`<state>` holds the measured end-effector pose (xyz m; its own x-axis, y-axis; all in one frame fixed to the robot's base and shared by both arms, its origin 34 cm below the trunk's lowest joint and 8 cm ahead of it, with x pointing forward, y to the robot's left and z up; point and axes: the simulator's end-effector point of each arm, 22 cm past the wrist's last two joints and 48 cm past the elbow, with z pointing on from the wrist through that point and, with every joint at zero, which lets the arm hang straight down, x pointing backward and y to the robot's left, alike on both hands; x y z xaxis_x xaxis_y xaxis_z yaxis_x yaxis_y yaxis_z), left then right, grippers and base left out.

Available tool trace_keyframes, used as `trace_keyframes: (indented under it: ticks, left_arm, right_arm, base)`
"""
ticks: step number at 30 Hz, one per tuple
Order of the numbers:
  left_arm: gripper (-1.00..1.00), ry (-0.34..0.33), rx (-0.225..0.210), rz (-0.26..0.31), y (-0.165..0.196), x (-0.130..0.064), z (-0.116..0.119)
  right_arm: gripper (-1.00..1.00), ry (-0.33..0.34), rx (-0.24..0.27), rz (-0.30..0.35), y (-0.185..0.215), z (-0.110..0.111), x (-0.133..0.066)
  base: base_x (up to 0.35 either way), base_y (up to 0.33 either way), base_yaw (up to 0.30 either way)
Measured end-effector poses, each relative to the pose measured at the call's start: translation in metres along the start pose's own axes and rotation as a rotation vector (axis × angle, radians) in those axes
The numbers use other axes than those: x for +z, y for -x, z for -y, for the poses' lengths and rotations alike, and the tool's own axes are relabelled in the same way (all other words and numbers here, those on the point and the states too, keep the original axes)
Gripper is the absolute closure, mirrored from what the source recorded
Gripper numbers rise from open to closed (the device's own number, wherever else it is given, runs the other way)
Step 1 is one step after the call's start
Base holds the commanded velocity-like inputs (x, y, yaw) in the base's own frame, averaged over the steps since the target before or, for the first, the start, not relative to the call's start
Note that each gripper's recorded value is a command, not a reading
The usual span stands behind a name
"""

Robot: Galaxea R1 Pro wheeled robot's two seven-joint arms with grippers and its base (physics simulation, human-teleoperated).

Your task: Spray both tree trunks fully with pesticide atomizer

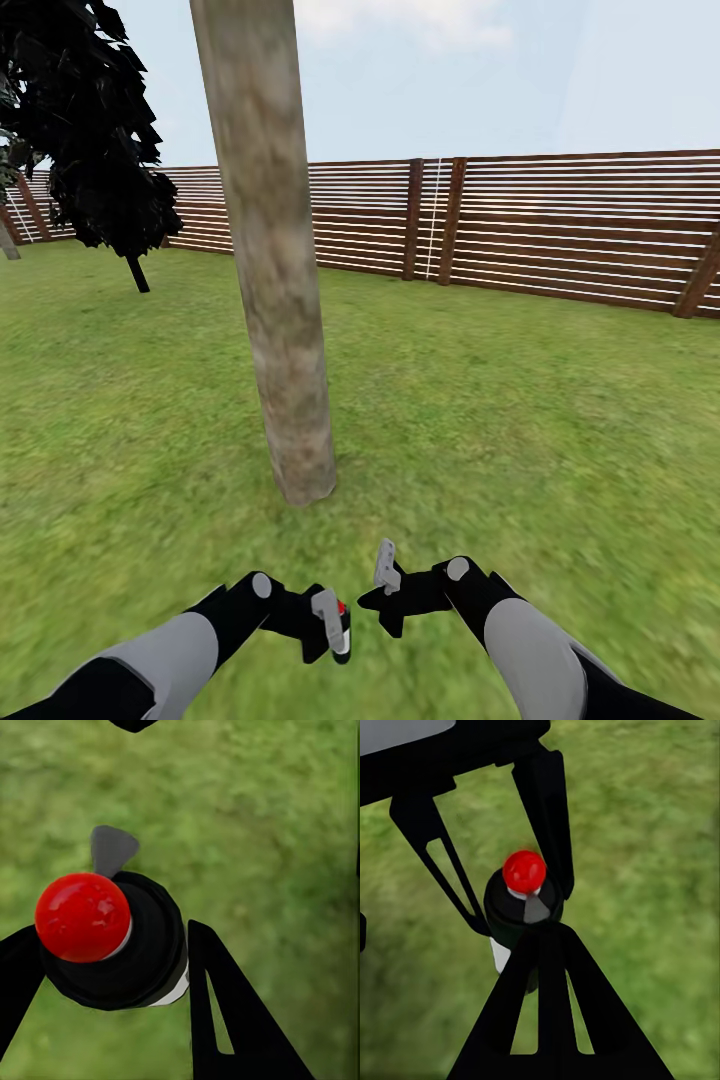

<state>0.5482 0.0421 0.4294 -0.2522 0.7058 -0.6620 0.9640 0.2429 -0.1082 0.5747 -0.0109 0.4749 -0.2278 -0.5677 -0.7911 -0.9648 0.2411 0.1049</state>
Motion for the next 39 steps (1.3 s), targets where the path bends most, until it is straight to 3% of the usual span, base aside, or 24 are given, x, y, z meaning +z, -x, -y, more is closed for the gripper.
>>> trace_keyframes:
  ticks: [14,19,25,39]
  left_arm:
    - [1.0,-0.018,0.002,0.019,0.011,0.006,0.008]
    - [1.0,-0.07,0.003,0.02,0.012,0.006,0.019]
    - [1.0,-0.058,-0.045,0.071,0.024,0.005,0.015]
    - [1.0,-0.055,-0.05,0.061,0.013,0.002,0.014]
  right_arm:
    - [1.0,0.0,0.0,0.0,0.0,0.0,0.0]
    - [1.0,0.0,0.0,0.0,0.0,0.0,0.0]
    - [1.0,0.0,0.0,0.0,0.0,0.0,0.0]
    - [1.0,0.0,0.0,0.0,0.0,0.0,0.0]
  base:
    - [0.0,0.0,0.0]
    - [0.0,0.0,0.0]
    - [0.0,0.0,0.0]
    - [0.0,0.0,0.0]
